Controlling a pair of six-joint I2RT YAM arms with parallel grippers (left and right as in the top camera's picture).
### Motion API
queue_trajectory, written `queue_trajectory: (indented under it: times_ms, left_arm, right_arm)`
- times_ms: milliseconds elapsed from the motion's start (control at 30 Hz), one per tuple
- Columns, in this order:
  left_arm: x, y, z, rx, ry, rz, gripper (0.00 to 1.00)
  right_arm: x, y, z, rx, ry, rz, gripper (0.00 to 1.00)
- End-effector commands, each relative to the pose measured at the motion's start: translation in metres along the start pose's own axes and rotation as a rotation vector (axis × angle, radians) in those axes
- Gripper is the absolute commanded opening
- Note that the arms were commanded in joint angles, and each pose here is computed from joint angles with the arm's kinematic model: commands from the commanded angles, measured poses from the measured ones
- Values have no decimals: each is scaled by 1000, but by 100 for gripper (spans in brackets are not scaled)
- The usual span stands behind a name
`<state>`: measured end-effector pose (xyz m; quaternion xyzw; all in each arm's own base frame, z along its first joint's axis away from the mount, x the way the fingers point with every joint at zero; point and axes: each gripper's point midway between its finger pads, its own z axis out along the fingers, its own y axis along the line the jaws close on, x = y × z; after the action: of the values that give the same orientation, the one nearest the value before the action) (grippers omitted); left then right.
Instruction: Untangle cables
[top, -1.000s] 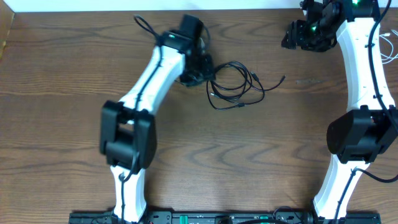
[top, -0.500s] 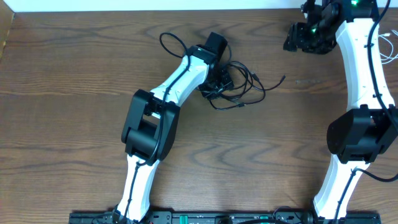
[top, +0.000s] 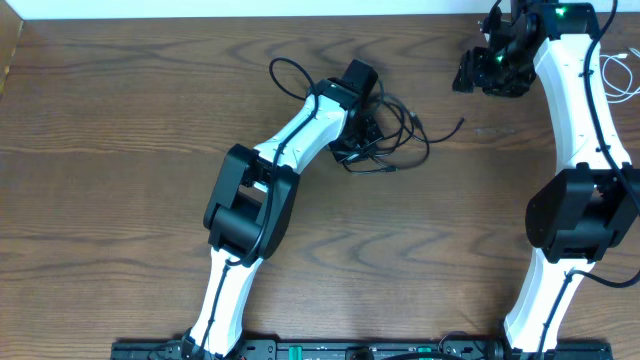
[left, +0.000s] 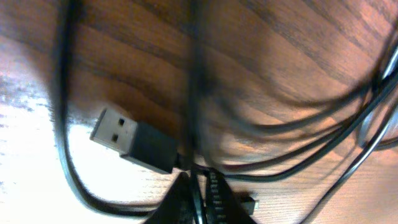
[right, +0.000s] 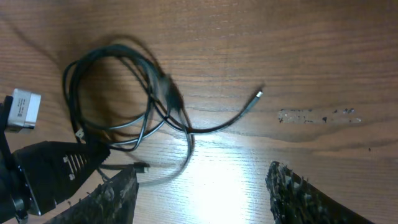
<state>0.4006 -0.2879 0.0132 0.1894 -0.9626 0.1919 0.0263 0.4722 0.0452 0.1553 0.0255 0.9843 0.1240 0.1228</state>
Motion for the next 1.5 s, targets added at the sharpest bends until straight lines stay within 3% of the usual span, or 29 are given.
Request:
queue_trajectory:
  times_ms: [0, 267, 467, 667, 933, 1200, 1467]
  left_arm:
    - [-2, 6, 1, -3, 19, -5, 8]
    - [-13, -5, -37, 64, -32, 135, 7]
    - [-11, -34, -98, 156, -150, 378, 8]
    - [1, -58, -171, 243, -290, 583, 7]
    - [-1, -65, -198, 288, -351, 572, 7]
    - [-34, -60, -221, 351, -414, 434, 7]
    - [-31, -68, -249, 508, -346, 451, 7]
  right_arm:
    - [2, -1, 2, 3, 5, 7, 64]
    - [0, 8, 4, -6, -3, -11, 65]
    - [-3, 29, 7, -31, -19, -58, 66]
    - [-5, 76, 6, -223, -45, -206, 72]
    - [-9, 124, -5, -445, -85, -264, 68]
    - [3, 135, 3, -450, -43, -264, 59]
    - [2, 134, 13, -411, -57, -281, 59]
